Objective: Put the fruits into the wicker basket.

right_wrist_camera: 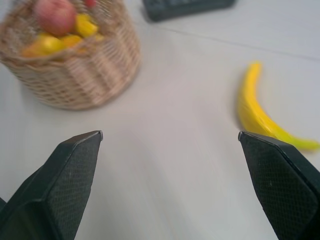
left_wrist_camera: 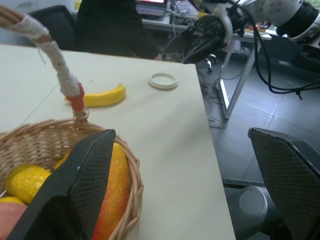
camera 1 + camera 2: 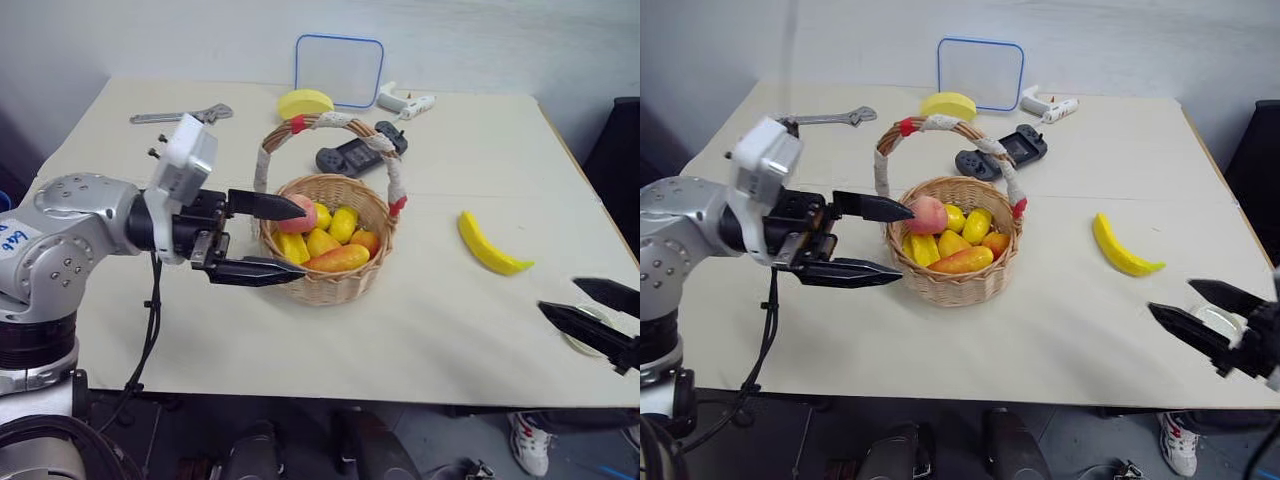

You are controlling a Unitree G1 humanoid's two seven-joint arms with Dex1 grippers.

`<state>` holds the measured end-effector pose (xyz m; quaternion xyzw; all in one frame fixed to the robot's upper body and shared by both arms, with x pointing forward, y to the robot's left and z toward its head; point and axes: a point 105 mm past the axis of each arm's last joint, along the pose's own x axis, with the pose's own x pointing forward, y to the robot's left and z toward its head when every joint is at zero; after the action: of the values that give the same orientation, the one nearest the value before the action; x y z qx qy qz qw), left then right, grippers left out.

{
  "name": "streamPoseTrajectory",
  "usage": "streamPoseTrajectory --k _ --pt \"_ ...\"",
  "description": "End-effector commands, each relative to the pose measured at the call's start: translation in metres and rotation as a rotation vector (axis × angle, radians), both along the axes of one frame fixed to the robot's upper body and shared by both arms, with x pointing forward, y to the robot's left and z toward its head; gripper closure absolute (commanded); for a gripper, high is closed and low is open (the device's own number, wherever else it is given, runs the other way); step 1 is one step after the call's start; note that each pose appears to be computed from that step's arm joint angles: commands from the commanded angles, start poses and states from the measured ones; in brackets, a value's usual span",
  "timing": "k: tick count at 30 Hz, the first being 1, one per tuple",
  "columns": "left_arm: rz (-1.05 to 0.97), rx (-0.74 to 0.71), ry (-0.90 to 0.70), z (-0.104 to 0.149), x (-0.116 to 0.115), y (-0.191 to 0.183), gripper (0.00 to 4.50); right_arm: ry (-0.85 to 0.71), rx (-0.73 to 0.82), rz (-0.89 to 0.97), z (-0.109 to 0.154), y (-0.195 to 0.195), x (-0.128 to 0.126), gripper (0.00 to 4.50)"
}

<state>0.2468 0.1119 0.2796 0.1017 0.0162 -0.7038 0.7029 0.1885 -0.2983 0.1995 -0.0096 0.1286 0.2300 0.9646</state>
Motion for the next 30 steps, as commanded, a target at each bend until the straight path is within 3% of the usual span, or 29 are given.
streamPoseTrajectory --k 1,6,12,17,30 --pt "-0.039 -0.019 -0.055 0.012 -0.003 0.001 0.04 -0.053 -0.053 -0.015 0.012 -0.015 -0.004 0.0" --pt "-0.059 -0.024 -0.072 0.013 0.001 -0.008 0.04 -0.04 -0.122 0.063 0.006 -0.009 0.021 0.0" --pt "0.023 -0.038 -0.119 0.016 0.018 -0.017 0.04 0.014 -0.275 0.072 -0.02 -0.015 0.091 0.0" --pt "0.012 -0.053 -0.126 0.019 0.013 -0.019 0.04 -0.011 -0.231 0.069 -0.017 -0.008 0.135 0.0" --pt "0.066 -0.066 -0.17 0.025 0.014 -0.018 0.04 0.141 -0.21 0.067 -0.058 0.011 0.19 0.0"
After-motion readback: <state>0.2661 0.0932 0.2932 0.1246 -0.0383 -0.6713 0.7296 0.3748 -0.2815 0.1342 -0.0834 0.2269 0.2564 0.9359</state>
